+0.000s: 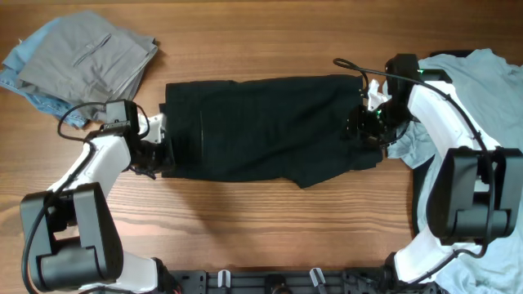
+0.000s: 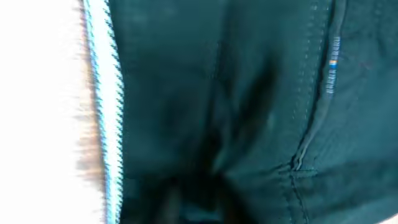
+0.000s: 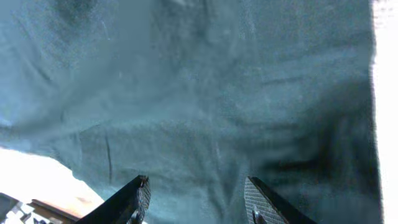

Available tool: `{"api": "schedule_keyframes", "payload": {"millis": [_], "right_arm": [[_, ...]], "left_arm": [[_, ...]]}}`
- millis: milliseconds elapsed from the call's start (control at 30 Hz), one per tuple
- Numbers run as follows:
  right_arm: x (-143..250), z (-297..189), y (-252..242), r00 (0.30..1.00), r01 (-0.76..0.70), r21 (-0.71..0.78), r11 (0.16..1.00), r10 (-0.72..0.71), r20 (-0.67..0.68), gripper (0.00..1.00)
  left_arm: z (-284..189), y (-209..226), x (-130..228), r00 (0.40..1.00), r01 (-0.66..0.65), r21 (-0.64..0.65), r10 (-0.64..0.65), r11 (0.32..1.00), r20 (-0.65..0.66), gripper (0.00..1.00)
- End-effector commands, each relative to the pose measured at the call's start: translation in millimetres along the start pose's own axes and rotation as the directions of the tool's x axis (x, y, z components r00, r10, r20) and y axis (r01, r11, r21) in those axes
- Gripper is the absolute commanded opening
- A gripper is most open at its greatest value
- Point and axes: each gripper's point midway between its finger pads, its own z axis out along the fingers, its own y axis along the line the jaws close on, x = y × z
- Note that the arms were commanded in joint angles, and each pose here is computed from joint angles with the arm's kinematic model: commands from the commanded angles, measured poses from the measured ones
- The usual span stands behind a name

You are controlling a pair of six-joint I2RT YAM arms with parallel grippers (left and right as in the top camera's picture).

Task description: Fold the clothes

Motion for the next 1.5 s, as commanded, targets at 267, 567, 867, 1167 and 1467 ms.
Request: {"api": "schedule_keyframes", "payload": {"millis": [267, 567, 867, 1167, 1467], "right_arm": [[62.5, -7.3, -29.6, 0.959, -0.265, 0.168, 0.95, 0.277, -0.053, 0.84], [55.8, 46.7, -24.7, 0.931, -0.366, -0.016, 0.931, 0.366, -0.006, 0.65], [49.5, -5.9, -75.9, 0.921, -0.389, 0.194, 0.9, 0.387, 0.054, 0.04], [13.0, -56.8, -24.6, 0.992, -0.073, 0.023, 0.997, 0.07, 0.107, 0.37], [36.6, 38.3, 11.4, 0.999, -0.016, -0.015, 1.0, 0.017, 0.039, 0.06]], "left_arm": [[-7.1, 67.1, -6.8, 0.922, 0.385, -0.163, -0.371, 0.908, 0.112, 0.04], [-7.1, 67.2, -6.8, 0.925, 0.378, -0.164, -0.364, 0.911, 0.111, 0.04], [-17.7, 70.9, -10.5, 0.925, 0.374, -0.185, -0.35, 0.909, 0.148, 0.04], [-46.5, 34.2, -9.9, 0.937, 0.324, -0.044, -0.314, 0.945, 0.152, 0.55], [-86.9, 13.3, -47.4, 0.935, 0.146, 0.005, -0.139, 0.989, 0.326, 0.72]]}}
